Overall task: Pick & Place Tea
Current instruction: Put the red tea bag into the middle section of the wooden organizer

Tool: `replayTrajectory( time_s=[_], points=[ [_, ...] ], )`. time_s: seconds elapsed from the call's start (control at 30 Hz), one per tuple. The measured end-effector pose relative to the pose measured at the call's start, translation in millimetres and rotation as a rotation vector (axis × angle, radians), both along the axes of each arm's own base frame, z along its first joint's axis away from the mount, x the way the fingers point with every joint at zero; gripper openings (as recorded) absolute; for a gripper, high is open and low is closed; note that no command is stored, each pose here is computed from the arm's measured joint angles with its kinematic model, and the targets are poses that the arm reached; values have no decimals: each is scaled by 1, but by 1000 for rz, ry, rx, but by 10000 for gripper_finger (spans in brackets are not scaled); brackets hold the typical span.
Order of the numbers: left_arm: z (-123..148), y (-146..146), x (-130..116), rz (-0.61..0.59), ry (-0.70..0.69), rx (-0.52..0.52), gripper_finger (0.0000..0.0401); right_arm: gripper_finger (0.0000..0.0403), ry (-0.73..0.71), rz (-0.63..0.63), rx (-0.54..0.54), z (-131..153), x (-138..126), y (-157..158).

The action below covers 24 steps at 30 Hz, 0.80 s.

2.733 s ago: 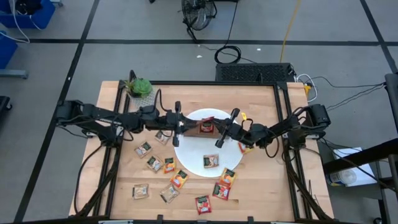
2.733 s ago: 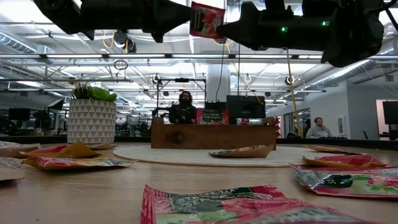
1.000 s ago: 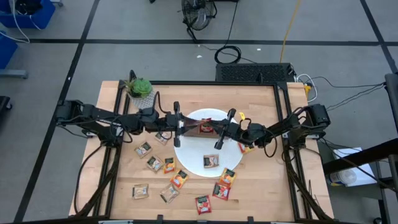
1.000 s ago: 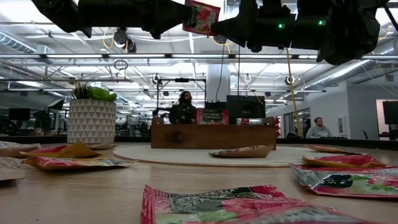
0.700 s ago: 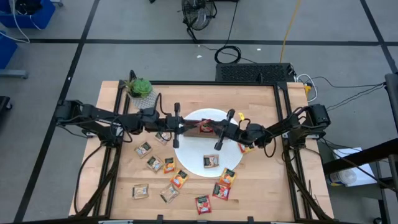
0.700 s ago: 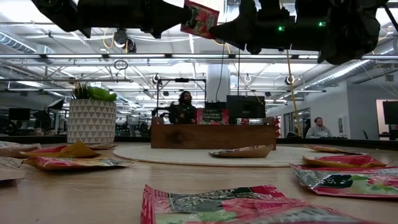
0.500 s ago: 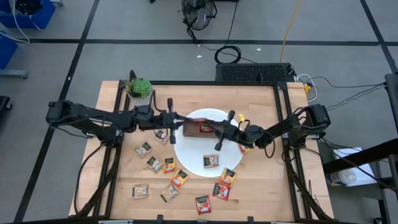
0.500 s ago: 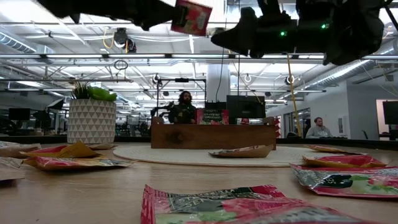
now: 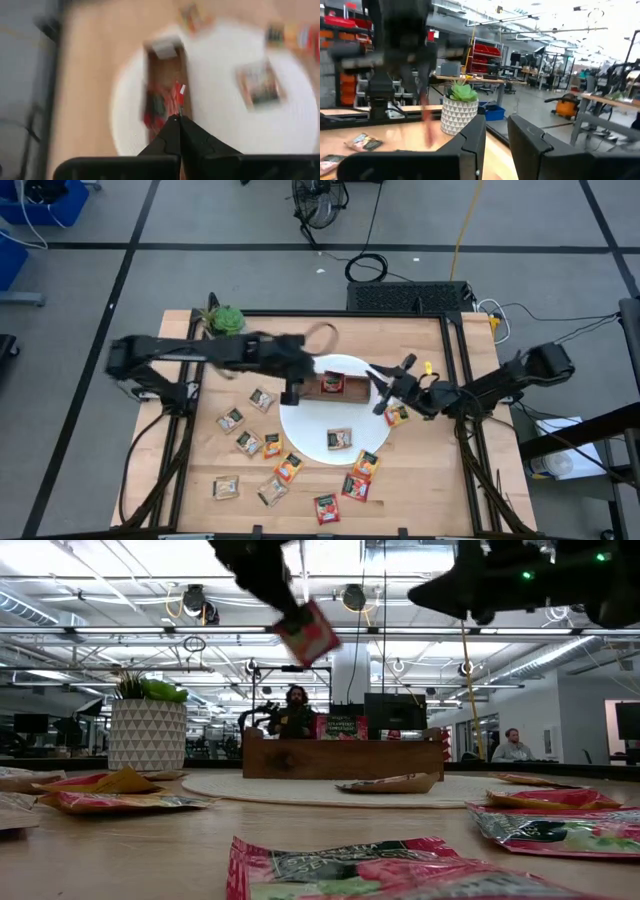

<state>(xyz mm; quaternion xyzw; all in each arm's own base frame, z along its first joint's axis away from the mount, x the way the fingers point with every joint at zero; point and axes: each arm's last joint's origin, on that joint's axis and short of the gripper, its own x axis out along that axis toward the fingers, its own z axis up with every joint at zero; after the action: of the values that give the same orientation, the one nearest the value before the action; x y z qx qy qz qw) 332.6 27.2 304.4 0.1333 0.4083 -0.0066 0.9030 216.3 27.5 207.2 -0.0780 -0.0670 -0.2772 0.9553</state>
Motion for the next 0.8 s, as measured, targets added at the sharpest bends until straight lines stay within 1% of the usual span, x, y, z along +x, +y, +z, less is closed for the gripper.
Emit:
replayTrajectory(
  time_s=[0.07,0.13,0.27,0.37,0.5,0.73,0.8],
  points=[
    [-11,0,20,-21,73,10,1,72,1,-2,5,-4,-9,-2],
    [-22,1,35,-43,148,24,1,72,-20,2,8,-4,-16,-3],
    [-41,1,57,-68,217,34,0,73,-40,1,13,-4,-24,-5],
    [-52,4,63,-66,255,31,0,73,-37,2,12,-5,-26,-6],
    [-52,8,67,-55,243,31,0,73,-22,4,8,-6,-26,-6],
    [-62,15,74,-47,234,10,0,73,-13,2,5,-6,-26,-6],
    [-69,18,75,-41,258,4,0,73,-15,2,5,-6,-26,-6]
  ],
)
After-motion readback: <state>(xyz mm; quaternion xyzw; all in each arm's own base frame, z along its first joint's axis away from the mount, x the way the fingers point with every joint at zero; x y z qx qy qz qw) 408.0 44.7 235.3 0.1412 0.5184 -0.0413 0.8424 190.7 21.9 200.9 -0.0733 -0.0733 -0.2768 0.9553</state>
